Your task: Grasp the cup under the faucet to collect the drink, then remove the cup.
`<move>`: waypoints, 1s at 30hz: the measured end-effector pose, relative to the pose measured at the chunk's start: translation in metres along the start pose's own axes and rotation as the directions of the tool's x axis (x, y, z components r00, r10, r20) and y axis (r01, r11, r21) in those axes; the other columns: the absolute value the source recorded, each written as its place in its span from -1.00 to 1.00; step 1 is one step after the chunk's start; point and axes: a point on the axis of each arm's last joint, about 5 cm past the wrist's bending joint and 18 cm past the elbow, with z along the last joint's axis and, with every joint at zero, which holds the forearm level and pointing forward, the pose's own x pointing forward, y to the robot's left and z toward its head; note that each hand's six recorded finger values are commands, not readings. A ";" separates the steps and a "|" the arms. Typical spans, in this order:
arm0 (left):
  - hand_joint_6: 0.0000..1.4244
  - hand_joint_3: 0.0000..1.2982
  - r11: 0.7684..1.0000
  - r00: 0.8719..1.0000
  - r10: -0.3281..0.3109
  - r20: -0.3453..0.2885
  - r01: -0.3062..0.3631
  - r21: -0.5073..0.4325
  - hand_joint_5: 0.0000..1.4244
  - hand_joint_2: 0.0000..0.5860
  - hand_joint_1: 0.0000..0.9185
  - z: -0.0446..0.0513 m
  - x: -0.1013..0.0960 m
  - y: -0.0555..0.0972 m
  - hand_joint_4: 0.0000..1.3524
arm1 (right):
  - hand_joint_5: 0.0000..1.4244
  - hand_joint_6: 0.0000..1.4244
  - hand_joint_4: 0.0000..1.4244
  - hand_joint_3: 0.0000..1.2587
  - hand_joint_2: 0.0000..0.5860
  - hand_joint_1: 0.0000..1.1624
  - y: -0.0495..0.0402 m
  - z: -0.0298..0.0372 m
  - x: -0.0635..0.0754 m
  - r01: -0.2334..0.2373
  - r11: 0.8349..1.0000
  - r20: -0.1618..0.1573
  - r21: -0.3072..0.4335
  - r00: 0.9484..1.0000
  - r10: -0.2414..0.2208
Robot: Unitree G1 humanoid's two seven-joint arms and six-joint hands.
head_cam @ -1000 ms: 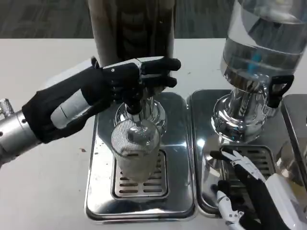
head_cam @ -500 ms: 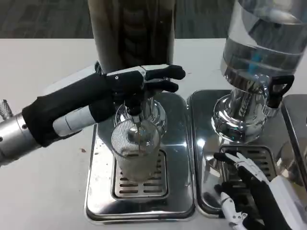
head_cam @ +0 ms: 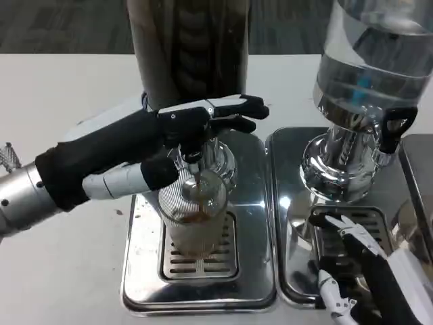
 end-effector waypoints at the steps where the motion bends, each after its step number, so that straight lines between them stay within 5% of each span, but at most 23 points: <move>1: -0.90 -0.73 1.000 1.000 -0.003 -0.002 0.003 0.006 -0.81 -0.84 -1.00 0.0005 0.000 0.000 -0.92 | -0.92 -0.75 -0.86 -0.65 1.00 -0.13 -0.0003 -0.0001 0.000 -0.001 1.000 0.000 0.000 1.000 0.001; 4: -0.90 -0.73 1.000 1.000 -0.004 -0.003 0.004 0.009 -0.81 -0.83 -1.00 0.0008 -0.001 0.000 -0.92 | -0.91 -0.75 -0.86 -0.66 0.95 -0.13 -0.0019 0.0004 0.003 -0.008 1.000 0.012 0.017 1.000 0.008; 10: -0.90 -0.73 1.000 1.000 0.001 -0.003 -0.001 0.016 -0.81 -0.83 -1.00 0.0025 -0.002 -0.002 -0.92 | -0.90 -0.75 -0.88 -0.70 0.43 -0.07 -0.0084 0.0024 0.018 -0.033 0.996 0.066 0.088 0.997 0.028; 17: -0.90 -0.73 1.000 1.000 0.008 -0.003 -0.007 0.025 -0.81 -0.83 -1.00 0.0046 -0.003 -0.003 -0.92 | -0.89 -0.75 -0.89 -0.83 0.05 0.02 -0.0147 0.0032 0.028 -0.095 0.988 0.116 0.119 0.990 0.081; 21: -0.90 -0.73 1.000 1.000 0.013 -0.003 -0.013 0.026 -0.81 -0.80 -1.00 0.0045 -0.004 -0.004 -0.92 | -0.93 -0.80 -0.94 -0.93 -0.08 0.03 -0.0178 0.0029 0.035 -0.157 0.982 0.149 0.107 0.979 0.140; 30: -0.90 -0.73 0.999 1.000 0.015 -0.002 -0.015 0.028 -0.81 -0.79 -1.00 0.0049 -0.004 -0.005 -0.91 | -1.00 -0.90 -1.00 -1.00 -0.23 0.04 -0.0186 0.0060 0.045 -0.215 0.971 0.195 0.103 0.962 0.192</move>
